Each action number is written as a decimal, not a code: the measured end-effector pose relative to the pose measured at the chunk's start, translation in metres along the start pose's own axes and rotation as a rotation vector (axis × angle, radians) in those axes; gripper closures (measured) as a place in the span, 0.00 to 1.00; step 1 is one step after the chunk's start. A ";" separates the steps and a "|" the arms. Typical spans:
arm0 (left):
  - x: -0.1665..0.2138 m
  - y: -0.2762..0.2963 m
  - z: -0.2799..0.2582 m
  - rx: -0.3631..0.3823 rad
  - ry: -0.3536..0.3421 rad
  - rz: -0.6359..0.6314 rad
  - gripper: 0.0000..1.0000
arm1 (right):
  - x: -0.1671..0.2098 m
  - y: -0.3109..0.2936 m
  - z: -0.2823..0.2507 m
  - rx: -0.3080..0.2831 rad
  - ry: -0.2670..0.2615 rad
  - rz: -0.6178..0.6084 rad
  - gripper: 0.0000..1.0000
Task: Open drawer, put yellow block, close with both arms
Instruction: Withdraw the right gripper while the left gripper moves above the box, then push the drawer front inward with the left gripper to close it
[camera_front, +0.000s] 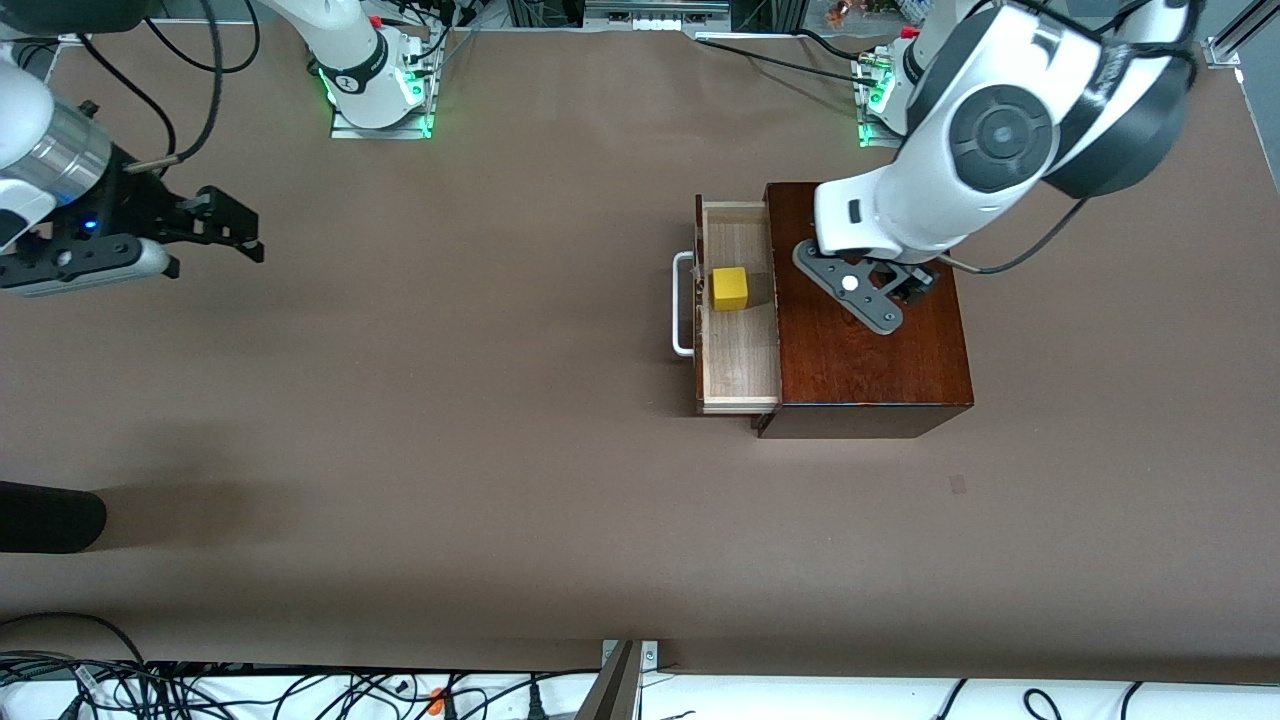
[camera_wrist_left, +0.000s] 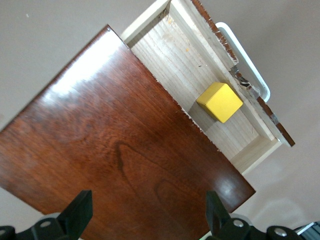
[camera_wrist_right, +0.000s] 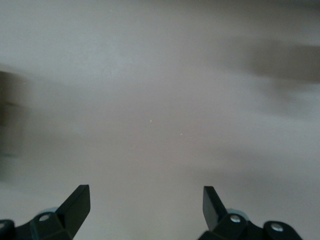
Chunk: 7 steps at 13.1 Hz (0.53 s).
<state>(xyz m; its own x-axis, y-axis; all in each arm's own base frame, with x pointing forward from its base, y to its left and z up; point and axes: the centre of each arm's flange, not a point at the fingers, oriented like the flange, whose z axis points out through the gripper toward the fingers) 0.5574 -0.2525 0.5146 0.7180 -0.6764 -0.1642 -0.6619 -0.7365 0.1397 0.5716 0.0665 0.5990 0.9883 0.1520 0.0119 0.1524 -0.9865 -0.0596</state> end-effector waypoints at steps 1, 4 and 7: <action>-0.005 -0.002 -0.013 -0.009 0.000 0.023 0.00 | 0.000 0.004 -0.001 -0.011 0.001 0.004 0.00; -0.015 0.001 -0.043 -0.054 0.030 0.064 0.00 | -0.001 0.008 -0.002 -0.063 0.001 0.003 0.00; -0.009 0.017 -0.042 -0.064 0.028 0.109 0.00 | 0.001 0.007 -0.006 -0.063 0.016 0.008 0.00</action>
<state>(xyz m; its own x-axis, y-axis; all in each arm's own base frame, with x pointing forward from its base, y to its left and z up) 0.5491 -0.2593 0.5594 0.6488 -0.7518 -0.1175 -0.7219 -0.6570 0.2175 0.5734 0.0591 0.6044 0.9892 0.1437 0.0275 0.1437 -0.9896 0.0036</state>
